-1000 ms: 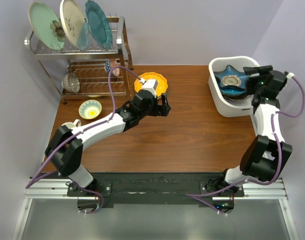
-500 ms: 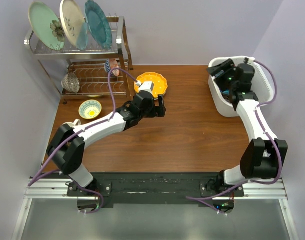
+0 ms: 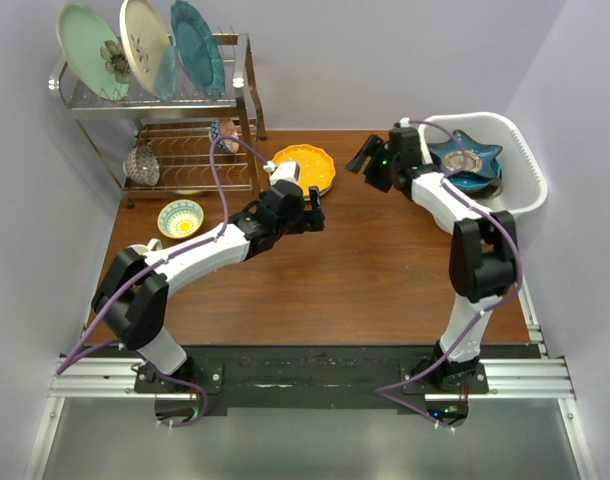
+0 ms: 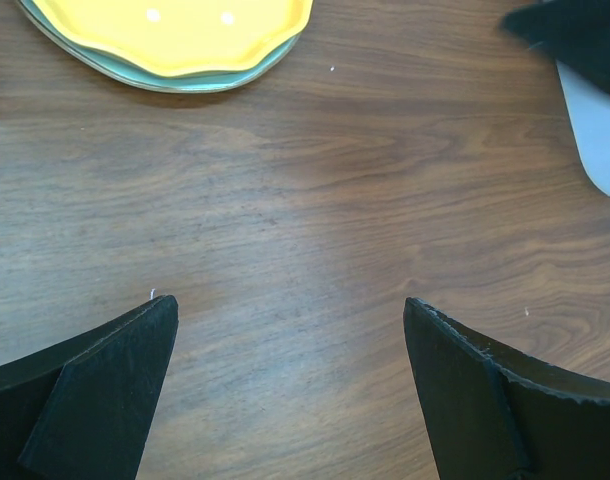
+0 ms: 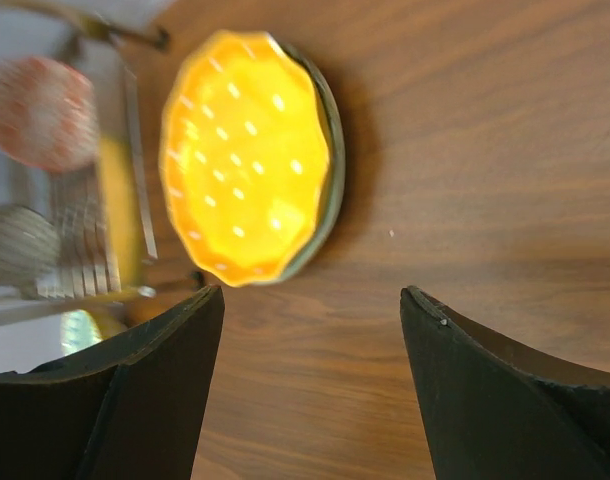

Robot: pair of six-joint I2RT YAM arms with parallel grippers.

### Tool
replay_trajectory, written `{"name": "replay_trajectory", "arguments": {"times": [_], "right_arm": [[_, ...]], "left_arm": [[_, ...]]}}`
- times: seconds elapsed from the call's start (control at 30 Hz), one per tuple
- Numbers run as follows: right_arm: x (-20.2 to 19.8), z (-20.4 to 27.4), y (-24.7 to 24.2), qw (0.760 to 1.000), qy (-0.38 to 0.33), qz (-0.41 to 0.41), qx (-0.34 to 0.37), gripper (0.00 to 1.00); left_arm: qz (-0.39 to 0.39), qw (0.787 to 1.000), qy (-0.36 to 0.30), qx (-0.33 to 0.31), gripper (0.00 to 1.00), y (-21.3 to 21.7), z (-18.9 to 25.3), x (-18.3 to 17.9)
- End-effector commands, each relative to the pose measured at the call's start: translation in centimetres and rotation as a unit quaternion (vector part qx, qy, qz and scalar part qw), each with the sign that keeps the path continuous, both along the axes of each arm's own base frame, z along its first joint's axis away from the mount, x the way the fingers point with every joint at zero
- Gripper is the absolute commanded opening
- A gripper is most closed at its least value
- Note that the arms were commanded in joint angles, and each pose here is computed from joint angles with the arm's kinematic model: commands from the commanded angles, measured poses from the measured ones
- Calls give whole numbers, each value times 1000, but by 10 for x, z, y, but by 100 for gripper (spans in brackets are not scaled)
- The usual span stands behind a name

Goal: Place the plates into the plastic bin on the countertop
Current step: Move the plate to the center of the board.

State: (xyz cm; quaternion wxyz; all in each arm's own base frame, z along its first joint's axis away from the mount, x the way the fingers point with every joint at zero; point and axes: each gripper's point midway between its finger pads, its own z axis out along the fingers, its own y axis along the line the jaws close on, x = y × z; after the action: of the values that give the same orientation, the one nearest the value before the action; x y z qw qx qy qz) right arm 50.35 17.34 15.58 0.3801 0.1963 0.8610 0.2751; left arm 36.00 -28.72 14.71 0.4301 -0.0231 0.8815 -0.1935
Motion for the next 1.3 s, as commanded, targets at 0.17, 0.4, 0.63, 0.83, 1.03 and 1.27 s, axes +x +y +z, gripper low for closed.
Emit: {"name": "replay_trajectory", "arguments": {"times": [0.17, 0.4, 0.63, 0.83, 1.03, 1.27], "right_arm": [[21, -36, 27, 999, 22, 27, -16, 70], [32, -47, 40, 999, 26, 28, 7, 68], [41, -61, 63, 998, 35, 44, 17, 63], [46, -75, 73, 998, 48, 47, 8, 58], [50, -86, 77, 997, 57, 42, 6, 43], [40, -98, 71, 997, 70, 40, -11, 13]], "left_arm": [[15, 1000, -22, -2, 100, 13, 15, 8], [15, 1000, -18, 5, 100, 16, 10, 11], [16, 1000, -14, 8, 99, 19, 6, 13], [17, 1000, -13, 11, 100, 22, 5, 13], [18, 1000, -13, 11, 99, 25, 5, 13], [22, 1000, -14, 12, 100, 29, 6, 12]]}}
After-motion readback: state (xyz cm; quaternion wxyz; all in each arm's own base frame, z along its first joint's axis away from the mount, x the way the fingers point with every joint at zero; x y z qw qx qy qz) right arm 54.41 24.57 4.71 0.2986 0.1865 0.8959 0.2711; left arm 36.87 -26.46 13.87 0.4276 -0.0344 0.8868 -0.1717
